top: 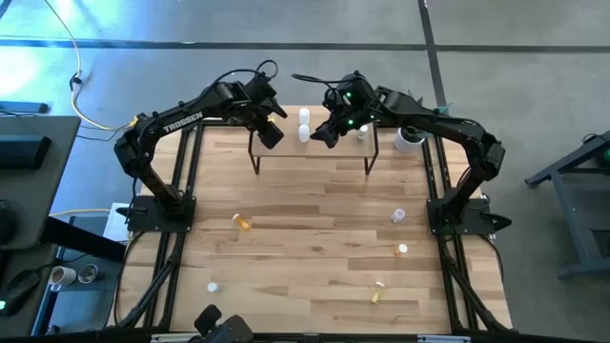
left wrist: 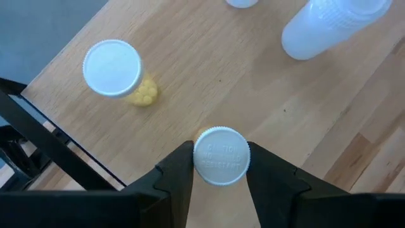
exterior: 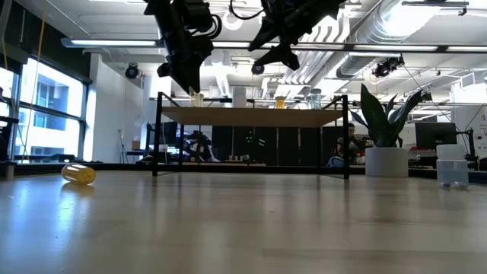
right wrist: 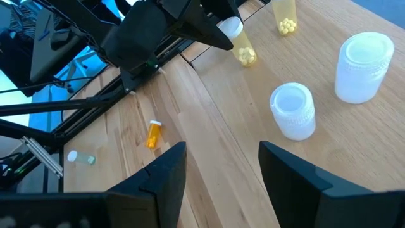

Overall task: Pick and place medicine bottles onto shelf by color
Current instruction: Put the right yellow medicine bottle on the shelf aligned with the other yellow medicine bottle

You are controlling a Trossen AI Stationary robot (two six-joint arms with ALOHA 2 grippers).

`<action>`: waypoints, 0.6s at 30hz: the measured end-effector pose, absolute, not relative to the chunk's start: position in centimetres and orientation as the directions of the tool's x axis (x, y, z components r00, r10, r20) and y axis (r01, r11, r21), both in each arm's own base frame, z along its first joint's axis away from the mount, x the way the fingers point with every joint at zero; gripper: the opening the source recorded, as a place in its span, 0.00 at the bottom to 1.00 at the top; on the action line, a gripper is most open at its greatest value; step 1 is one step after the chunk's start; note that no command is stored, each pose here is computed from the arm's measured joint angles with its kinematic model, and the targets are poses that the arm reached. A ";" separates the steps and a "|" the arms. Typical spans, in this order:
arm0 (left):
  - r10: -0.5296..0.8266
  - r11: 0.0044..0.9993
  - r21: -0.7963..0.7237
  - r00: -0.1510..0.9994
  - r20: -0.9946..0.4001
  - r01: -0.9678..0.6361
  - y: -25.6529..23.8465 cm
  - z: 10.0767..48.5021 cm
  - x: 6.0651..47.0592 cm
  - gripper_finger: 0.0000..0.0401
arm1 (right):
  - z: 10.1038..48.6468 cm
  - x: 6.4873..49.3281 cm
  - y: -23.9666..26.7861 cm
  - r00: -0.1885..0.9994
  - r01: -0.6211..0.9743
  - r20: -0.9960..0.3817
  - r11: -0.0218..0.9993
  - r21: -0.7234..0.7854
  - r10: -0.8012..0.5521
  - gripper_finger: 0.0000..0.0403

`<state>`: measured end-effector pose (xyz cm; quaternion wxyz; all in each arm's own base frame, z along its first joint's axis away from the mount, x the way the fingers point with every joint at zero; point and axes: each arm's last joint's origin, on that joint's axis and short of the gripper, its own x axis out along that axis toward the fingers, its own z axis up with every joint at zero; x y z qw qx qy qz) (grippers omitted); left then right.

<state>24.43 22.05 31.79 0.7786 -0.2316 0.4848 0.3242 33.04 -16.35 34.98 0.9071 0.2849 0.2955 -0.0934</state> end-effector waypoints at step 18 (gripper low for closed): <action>0.315 0.670 -0.006 0.292 -0.903 -0.742 22.2 31.8 24.4 0.43 | 35.0 33.1 -16.4 0.808 0.338 -0.590 0.820 0.462 -0.001 0.47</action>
